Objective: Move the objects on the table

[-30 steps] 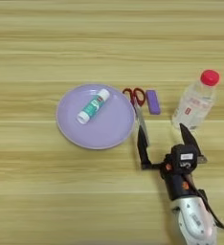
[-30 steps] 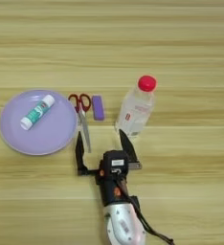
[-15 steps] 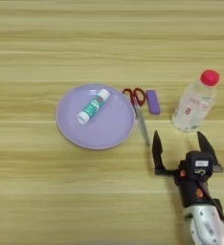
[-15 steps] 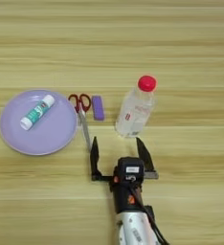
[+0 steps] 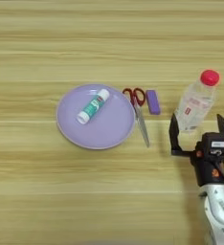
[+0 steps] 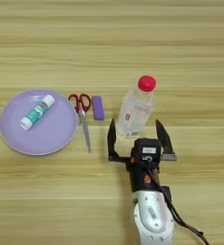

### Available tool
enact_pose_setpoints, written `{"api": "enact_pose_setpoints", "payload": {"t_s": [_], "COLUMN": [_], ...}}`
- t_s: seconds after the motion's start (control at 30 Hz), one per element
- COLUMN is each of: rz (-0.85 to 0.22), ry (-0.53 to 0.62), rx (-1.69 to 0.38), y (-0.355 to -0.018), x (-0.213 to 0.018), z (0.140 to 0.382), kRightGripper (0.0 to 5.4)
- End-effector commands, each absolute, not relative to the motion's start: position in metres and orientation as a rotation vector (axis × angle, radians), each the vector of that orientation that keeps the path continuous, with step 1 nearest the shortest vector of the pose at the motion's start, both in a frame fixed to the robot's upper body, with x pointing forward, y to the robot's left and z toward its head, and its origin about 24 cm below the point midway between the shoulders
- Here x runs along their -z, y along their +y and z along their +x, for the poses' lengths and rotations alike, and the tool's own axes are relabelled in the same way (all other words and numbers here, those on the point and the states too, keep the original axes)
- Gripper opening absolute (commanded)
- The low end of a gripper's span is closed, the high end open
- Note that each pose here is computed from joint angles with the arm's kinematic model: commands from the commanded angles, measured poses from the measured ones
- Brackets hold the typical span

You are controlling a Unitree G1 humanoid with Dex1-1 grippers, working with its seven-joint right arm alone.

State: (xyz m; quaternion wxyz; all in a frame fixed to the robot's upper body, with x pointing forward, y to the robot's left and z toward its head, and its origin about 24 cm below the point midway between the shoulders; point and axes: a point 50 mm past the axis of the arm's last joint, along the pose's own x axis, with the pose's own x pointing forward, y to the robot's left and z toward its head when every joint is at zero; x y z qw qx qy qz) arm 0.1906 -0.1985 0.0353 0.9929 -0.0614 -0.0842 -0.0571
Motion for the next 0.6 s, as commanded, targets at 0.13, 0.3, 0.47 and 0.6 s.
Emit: {"api": "enact_pose_setpoints", "payload": {"t_s": [0.13, 0.3, 0.47, 0.6], "rz": [-0.138, -0.137, -0.138, -0.133], "ry": [-0.250, -0.256, -0.254, -0.247], "rx": [0.099, 0.096, 0.084, 0.070], "y": [-0.207, -0.211, -0.212, -0.213], "x": [-0.055, -0.058, -0.058, -0.059], "z": [0.212, 0.220, 0.225, 0.232], "kRightGripper": [5.40, 5.40, 5.40, 5.40]}}
